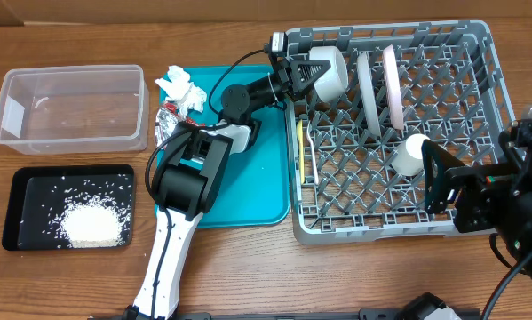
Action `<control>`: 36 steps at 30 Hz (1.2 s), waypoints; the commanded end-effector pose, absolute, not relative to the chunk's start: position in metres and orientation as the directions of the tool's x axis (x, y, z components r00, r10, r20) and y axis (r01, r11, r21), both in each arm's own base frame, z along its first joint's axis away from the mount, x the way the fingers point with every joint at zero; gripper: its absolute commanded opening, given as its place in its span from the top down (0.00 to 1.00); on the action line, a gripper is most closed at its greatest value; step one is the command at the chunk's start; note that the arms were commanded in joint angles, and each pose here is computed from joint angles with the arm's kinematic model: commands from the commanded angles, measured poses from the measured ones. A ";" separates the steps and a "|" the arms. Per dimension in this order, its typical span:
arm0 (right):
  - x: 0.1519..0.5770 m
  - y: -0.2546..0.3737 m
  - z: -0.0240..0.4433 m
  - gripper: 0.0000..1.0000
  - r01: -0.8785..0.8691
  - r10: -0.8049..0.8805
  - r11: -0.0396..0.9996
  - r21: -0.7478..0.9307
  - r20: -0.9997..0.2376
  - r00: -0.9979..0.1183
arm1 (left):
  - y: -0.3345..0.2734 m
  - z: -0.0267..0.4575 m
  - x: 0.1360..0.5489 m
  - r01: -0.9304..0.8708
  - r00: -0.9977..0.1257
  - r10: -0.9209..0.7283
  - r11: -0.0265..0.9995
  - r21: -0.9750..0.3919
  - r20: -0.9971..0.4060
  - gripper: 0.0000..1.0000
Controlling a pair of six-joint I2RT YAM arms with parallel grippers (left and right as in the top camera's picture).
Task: Sort waste into correct bins and load items into the dishwasher rack
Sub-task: 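Carry the empty bowl to the rack's left side with the left gripper, then set the bowl upside down in the rack and open the left gripper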
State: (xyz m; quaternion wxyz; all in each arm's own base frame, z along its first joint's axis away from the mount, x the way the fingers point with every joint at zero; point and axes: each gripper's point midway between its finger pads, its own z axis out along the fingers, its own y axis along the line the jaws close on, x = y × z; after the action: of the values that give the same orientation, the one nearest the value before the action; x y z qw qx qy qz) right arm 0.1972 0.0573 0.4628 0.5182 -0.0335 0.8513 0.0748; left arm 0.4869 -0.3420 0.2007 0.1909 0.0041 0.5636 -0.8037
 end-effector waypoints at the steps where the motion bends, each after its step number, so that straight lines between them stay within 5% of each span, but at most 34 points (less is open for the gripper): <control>1: 0.197 0.055 0.466 0.00 -0.125 0.033 0.987 0.100 -0.892 -0.450 | -0.336 0.200 0.488 0.347 -0.916 -0.308 -0.286 -0.893 -0.257 0.96; 16: 0.197 0.055 0.466 0.00 -0.125 0.033 0.987 0.100 -0.892 -0.450 | -0.333 0.167 0.491 0.319 -0.936 -0.215 -0.175 -0.932 -0.279 0.96; 24: 0.197 0.055 0.466 0.00 -0.125 0.033 0.987 0.100 -0.892 -0.450 | -0.329 0.164 0.489 0.310 -0.942 -0.189 -0.167 -0.936 -0.278 0.67; 36: 0.197 0.055 0.466 0.00 -0.125 0.033 0.987 0.100 -0.892 -0.450 | -0.302 0.163 0.505 0.294 -0.940 -0.226 -0.154 -0.943 -0.256 0.67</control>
State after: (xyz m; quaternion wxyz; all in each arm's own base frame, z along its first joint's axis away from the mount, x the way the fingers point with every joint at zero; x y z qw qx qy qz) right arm 0.1972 0.0573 0.4628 0.5182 -0.0335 0.8513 0.0748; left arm 0.5024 -0.3072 0.1661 0.1728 0.0279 0.6258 -0.7601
